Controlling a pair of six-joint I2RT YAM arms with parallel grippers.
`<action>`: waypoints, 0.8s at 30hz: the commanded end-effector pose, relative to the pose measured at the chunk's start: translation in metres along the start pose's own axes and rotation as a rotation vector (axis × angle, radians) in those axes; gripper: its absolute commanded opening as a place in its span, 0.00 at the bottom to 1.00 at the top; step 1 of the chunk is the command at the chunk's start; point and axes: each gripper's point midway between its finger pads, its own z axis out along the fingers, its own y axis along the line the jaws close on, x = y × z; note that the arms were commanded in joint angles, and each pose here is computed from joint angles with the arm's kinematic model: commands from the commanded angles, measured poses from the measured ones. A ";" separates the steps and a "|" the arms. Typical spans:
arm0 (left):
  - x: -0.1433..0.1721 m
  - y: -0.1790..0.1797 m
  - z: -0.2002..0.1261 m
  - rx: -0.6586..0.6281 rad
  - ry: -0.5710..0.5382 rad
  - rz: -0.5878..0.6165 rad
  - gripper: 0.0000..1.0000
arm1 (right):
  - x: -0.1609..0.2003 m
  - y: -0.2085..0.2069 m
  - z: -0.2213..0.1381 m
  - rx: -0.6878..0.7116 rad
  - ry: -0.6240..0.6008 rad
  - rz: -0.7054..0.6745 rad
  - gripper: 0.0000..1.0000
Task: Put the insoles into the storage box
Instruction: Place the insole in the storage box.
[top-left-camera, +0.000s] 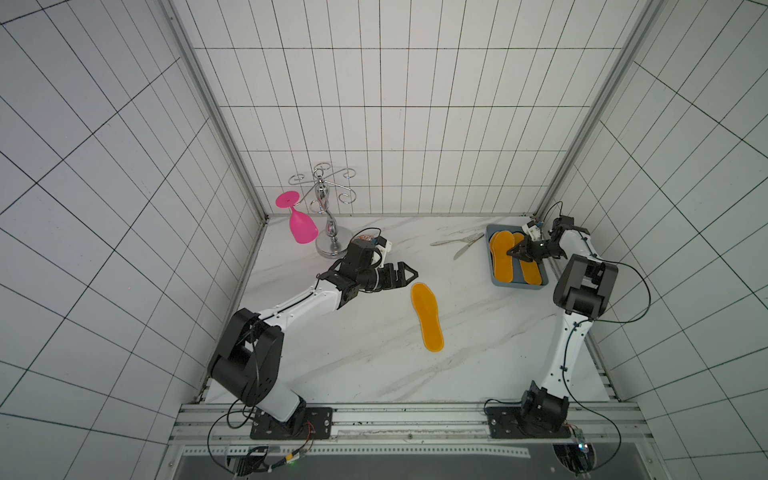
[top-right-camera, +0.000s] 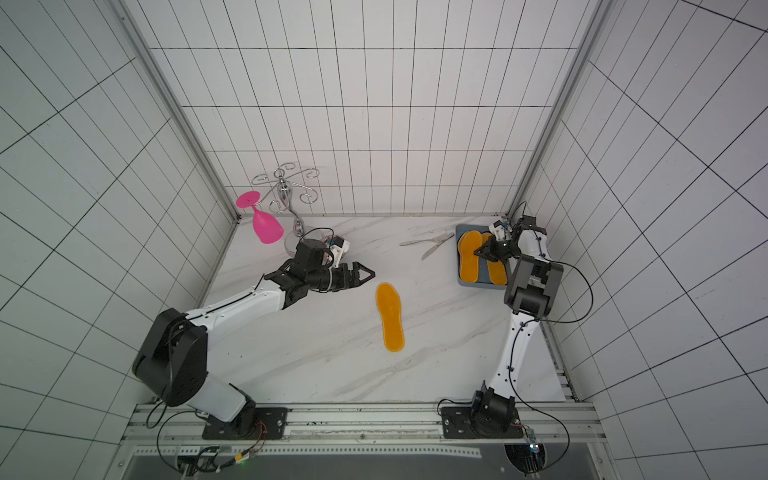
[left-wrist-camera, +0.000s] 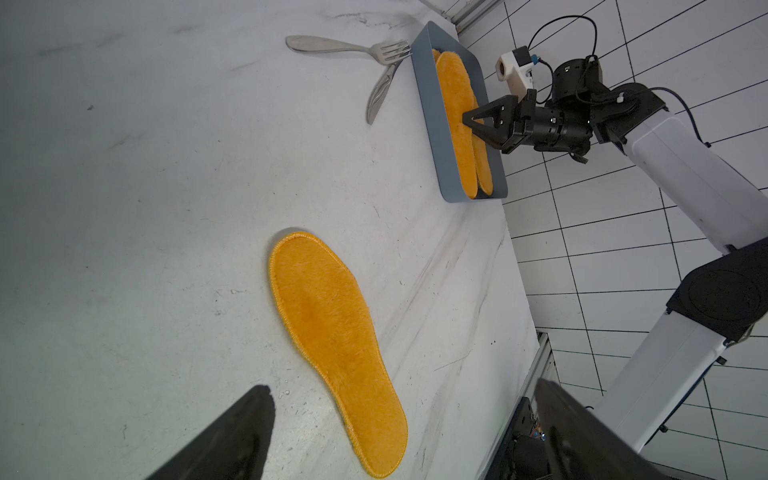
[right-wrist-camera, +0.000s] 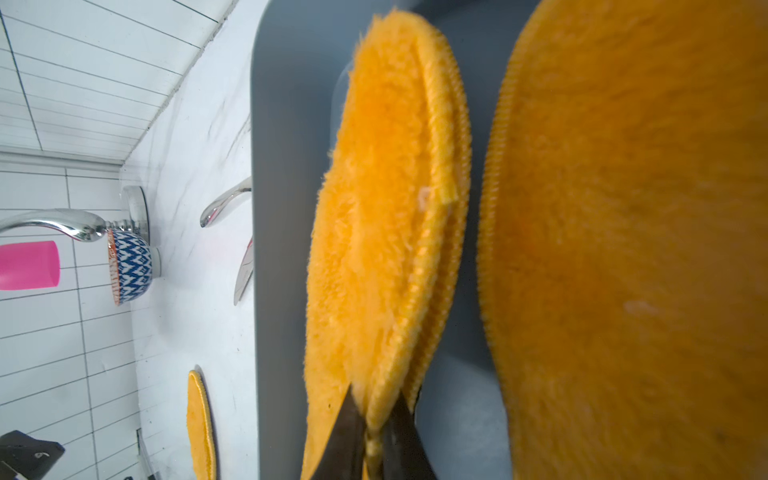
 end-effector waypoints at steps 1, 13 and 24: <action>-0.006 -0.002 0.001 -0.008 -0.008 0.029 0.99 | -0.002 -0.003 0.005 0.034 0.016 -0.012 0.15; -0.004 0.000 0.002 -0.022 0.006 0.036 0.99 | -0.009 0.009 0.014 0.065 0.021 -0.045 0.24; -0.002 0.002 0.001 -0.034 0.016 0.044 0.99 | -0.008 0.006 0.012 0.116 0.033 -0.047 0.33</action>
